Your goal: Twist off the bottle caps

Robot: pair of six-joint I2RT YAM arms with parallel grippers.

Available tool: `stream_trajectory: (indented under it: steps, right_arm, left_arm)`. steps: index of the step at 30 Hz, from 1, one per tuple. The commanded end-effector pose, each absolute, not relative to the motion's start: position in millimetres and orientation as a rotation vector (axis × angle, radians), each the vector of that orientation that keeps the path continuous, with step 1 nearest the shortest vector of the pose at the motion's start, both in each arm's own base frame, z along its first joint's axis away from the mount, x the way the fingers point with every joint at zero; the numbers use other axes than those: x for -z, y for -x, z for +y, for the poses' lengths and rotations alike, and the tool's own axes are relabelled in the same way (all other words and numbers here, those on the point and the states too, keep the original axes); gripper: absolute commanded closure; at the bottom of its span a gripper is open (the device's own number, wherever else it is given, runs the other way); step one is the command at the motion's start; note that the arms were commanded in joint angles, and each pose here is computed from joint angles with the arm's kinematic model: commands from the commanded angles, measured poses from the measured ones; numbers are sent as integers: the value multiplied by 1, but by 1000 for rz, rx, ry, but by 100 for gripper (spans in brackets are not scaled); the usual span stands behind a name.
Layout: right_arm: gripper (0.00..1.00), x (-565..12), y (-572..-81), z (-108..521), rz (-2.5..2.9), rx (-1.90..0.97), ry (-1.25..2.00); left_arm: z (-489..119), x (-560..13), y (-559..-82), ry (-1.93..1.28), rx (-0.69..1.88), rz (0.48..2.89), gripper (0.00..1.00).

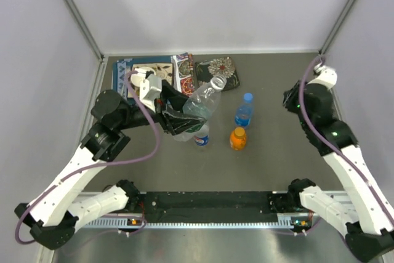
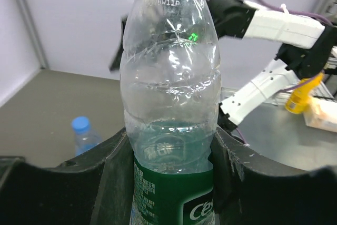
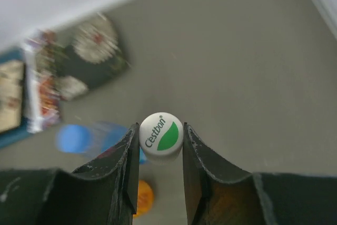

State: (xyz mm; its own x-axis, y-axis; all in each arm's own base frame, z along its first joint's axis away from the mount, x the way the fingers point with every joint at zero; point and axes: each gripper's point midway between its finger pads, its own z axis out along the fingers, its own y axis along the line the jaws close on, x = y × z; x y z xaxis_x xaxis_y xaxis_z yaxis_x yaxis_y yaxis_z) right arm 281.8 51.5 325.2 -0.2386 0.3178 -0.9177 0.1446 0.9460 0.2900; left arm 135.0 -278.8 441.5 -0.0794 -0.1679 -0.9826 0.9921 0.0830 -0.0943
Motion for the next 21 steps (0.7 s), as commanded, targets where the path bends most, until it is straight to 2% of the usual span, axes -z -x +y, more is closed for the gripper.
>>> stream_trajectory:
  steps: [1,9,21]
  right_arm:
    - [100,-222,-287,39,2044,-56,-578]
    - [100,-151,-309,41,2188,47,-613]
    - [100,-62,-314,64,2399,-23,-583]
  left_arm:
    - [-264,-452,-150,-854,1158,1153,57]
    - [-245,-446,-138,-838,1095,1149,56]
    - [-240,-429,-136,-825,1090,1185,55]
